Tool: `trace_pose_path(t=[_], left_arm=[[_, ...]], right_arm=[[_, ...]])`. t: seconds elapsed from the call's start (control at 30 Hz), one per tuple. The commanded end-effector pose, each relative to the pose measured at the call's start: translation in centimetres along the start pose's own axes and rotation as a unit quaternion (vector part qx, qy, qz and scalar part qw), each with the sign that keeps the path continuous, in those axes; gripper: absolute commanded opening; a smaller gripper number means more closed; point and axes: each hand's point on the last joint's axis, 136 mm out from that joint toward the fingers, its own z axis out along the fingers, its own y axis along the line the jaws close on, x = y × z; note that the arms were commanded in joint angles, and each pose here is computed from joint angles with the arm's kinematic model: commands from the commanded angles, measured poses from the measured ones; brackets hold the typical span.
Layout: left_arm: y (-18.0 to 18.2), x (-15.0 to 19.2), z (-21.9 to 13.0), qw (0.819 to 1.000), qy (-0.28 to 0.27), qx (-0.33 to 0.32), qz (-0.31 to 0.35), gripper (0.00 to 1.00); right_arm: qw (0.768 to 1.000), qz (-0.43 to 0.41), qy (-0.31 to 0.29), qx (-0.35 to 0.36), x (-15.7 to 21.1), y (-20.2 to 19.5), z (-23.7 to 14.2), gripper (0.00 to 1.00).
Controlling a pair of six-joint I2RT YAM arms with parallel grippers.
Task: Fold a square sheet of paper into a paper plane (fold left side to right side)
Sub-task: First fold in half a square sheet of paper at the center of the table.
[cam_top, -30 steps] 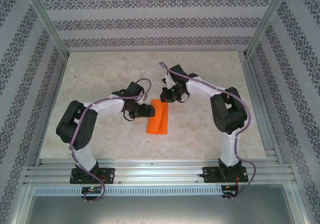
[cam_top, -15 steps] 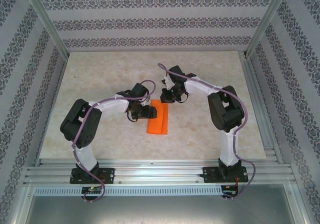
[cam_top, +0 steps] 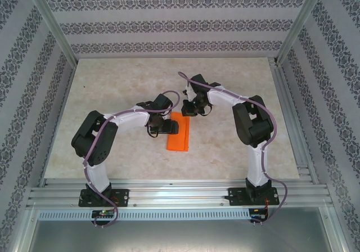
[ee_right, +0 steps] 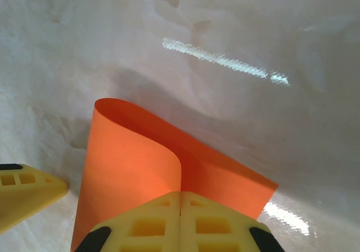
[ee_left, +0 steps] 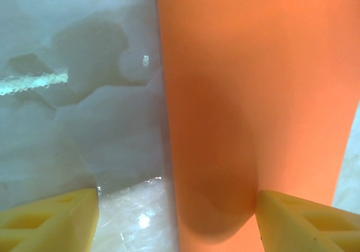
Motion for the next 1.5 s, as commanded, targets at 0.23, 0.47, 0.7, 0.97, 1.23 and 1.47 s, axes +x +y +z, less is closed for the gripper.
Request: trace_pose_path(t=[0.23,0.47,0.7,0.97,1.23,1.47], left_arm=[[-3.6,1.3,1.1,0.999,0.019,0.026,0.024,0.71],[-3.7,1.5,1.5,0.999,0.022,0.012,0.03,0.7],[-4.1,1.7,1.4,0.999,0.019,0.018,0.029,0.69],[-4.6,0.1,-3.8,0.998,-0.04,0.042,0.024,0.75],[-2.8,-1.2,-4.9,0.997,-0.052,0.052,-0.003,0.71],[-1.8,-1.6,-2.7,0.998,-0.04,0.046,-0.018,0.61]], right_arm=[[1.0,-0.008,-0.008,0.005,-0.7,-0.6,-0.6,0.0],[1.0,-0.004,-0.003,0.008,-0.5,-1.0,-0.4,0.0],[1.0,-0.003,-0.007,0.004,-0.4,-1.1,-0.7,0.0],[1.0,-0.006,-0.002,0.001,-0.2,-1.2,-0.6,0.0],[1.0,-0.004,-0.001,0.002,0.1,-1.3,-0.6,0.0],[1.0,-0.003,0.002,-0.001,0.2,-1.3,-0.4,0.0]])
